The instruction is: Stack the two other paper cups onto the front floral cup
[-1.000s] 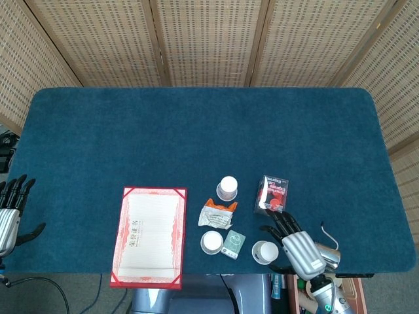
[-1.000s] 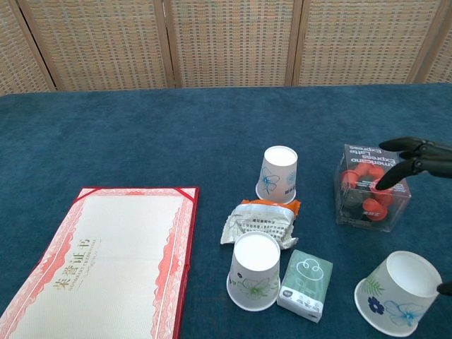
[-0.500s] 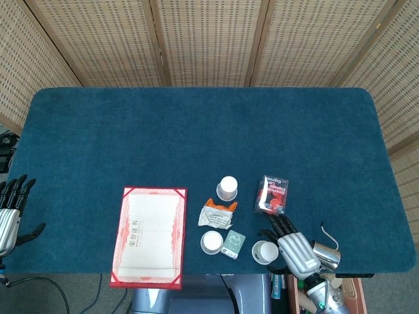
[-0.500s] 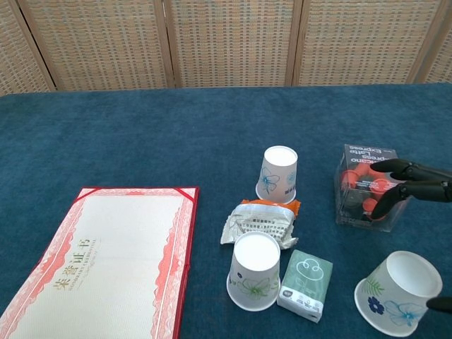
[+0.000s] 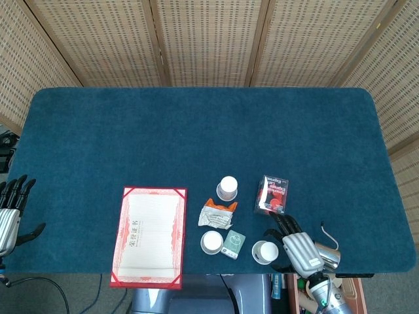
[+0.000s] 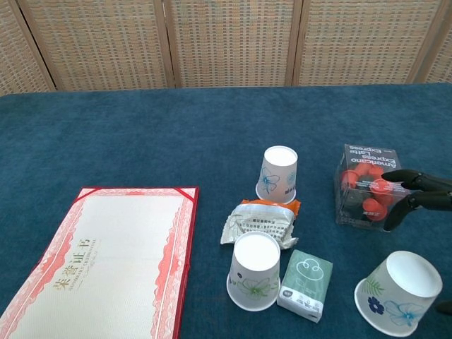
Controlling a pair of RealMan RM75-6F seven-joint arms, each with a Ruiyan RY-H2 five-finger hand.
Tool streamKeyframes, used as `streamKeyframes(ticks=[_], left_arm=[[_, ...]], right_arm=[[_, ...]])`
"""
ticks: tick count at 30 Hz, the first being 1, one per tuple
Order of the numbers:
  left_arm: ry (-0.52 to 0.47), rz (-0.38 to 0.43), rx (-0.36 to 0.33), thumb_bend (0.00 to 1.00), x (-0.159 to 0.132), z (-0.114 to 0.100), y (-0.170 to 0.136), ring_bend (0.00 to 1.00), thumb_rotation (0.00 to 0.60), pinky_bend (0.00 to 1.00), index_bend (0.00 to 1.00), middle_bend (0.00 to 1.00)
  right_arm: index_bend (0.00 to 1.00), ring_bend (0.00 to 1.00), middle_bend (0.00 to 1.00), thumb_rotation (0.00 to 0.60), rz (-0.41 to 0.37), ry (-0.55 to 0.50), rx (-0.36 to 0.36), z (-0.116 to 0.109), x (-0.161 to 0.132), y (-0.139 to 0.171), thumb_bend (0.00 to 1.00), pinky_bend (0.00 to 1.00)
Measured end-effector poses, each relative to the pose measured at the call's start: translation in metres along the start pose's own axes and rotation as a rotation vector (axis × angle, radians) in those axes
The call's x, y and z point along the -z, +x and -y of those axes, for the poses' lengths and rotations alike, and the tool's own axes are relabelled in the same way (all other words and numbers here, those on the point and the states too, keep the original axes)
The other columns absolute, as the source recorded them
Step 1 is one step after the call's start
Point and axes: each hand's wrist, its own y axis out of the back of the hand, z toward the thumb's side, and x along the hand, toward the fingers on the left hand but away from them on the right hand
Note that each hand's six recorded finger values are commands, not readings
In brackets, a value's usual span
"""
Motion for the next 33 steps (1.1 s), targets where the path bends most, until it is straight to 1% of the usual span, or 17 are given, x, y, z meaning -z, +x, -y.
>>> streamKeyframes(ticks=[12, 18, 23, 28, 33], left_arm=[[0.004, 0.001, 0.002, 0.23, -0.001, 0.001, 0.000, 0.00, 0.600, 0.00, 0.00, 0.00], [0.005, 0.003, 0.001, 0.23, -0.001, 0.001, 0.000, 0.00, 0.600, 0.00, 0.00, 0.00], [0.007, 0.008, 0.003, 0.23, -0.002, 0.001, 0.000, 0.00, 0.600, 0.00, 0.00, 0.00], [0.007, 0.010, 0.006, 0.23, -0.003, 0.002, 0.000, 0.00, 0.600, 0.00, 0.00, 0.00], [0.005, 0.010, 0.008, 0.22, -0.003, 0.002, 0.000, 0.00, 0.600, 0.00, 0.00, 0.00]], right_arm=[[0.36, 0.00, 0.00, 0.600, 0.008, -0.003, -0.021, 0.007, 0.003, -0.004, 0.10, 0.00], [0.38, 0.00, 0.00, 0.600, 0.018, -0.006, -0.031, 0.011, 0.006, -0.007, 0.10, 0.00], [0.41, 0.00, 0.00, 0.600, 0.020, -0.006, -0.031, 0.012, 0.008, -0.009, 0.10, 0.00], [0.47, 0.00, 0.01, 0.600, 0.018, -0.005, -0.029, 0.012, 0.007, -0.012, 0.10, 0.00], [0.48, 0.00, 0.01, 0.600, 0.024, -0.003, -0.035, 0.014, 0.008, -0.013, 0.10, 0.00]])
